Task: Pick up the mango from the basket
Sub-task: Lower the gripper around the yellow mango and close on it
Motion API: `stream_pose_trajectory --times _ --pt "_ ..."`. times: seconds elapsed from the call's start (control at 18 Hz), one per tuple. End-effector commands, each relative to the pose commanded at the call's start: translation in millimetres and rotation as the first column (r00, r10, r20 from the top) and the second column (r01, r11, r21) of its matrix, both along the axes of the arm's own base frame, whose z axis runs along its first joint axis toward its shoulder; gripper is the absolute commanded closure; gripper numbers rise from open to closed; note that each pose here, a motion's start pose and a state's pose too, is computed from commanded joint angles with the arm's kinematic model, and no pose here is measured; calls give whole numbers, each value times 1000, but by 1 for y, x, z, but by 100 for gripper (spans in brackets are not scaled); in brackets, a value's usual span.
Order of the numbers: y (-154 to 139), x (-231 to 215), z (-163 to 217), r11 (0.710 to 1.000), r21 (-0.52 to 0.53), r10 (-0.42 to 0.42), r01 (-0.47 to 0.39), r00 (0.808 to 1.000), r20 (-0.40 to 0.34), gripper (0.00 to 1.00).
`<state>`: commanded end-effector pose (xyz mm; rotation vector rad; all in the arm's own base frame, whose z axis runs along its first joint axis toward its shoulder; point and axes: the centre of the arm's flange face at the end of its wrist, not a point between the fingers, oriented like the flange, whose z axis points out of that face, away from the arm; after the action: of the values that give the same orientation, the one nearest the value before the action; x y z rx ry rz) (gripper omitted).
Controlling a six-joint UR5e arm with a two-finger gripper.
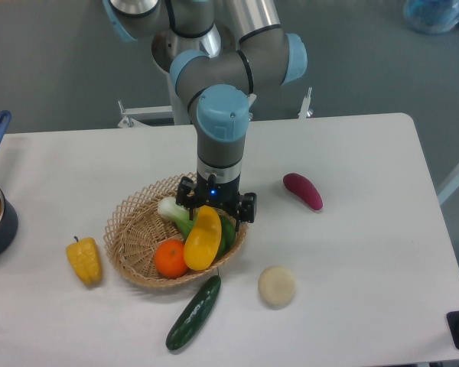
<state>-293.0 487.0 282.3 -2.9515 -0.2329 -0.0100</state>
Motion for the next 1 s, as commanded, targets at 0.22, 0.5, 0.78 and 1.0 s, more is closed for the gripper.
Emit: stream_pose_trajectory --times 0.22,0.5,0.78,1.0 --pt "1 3 -6 1000 -10 17 -17 1000 11 0" --pt "2 1 -11 1000 -15 15 -15 1000 17 0" --pt "6 3 -22 1000 -30 8 -7 1000 27 0" --pt "7 2 -29 999 -38 7 -6 999 33 0"
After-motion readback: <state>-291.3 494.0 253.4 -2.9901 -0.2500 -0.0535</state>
